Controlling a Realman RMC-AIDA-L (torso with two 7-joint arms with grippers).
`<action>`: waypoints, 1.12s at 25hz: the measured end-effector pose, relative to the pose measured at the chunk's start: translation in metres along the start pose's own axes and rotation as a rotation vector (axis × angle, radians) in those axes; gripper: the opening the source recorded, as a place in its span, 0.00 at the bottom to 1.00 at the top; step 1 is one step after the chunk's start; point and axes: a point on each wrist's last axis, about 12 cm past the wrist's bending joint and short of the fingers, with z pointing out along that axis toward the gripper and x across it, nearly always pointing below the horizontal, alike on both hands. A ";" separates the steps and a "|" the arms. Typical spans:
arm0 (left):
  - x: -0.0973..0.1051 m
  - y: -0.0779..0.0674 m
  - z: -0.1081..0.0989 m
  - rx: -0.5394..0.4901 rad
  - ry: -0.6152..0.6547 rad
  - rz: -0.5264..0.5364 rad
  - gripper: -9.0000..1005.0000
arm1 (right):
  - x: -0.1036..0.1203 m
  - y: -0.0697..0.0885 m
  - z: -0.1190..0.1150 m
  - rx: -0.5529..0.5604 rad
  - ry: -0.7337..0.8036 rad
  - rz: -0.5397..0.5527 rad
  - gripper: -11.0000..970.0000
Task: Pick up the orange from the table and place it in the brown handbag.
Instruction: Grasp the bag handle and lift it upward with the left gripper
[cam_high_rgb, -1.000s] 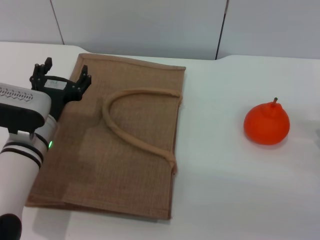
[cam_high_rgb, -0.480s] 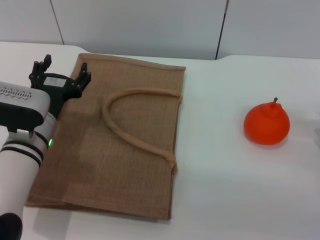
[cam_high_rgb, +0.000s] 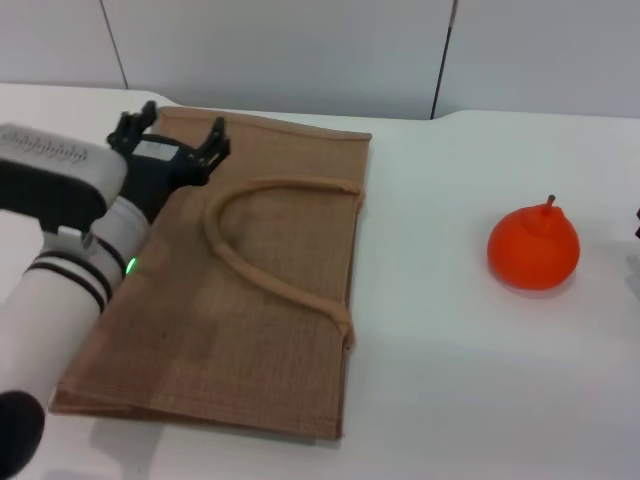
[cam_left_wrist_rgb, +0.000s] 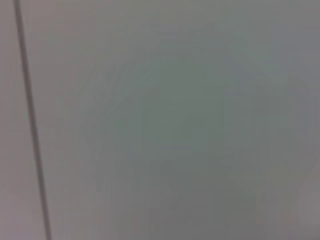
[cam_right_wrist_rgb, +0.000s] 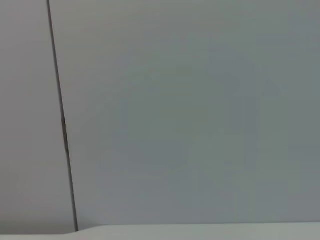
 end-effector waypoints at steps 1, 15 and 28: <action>-0.003 -0.001 0.001 0.014 0.004 -0.002 0.84 | 0.000 0.000 0.000 0.001 0.002 0.000 0.91; -0.038 0.011 0.004 0.177 0.268 -0.013 0.83 | 0.000 0.001 0.006 -0.007 0.027 -0.005 0.91; -0.046 0.023 0.006 0.226 0.414 0.026 0.81 | -0.003 0.003 0.010 -0.017 0.019 -0.006 0.91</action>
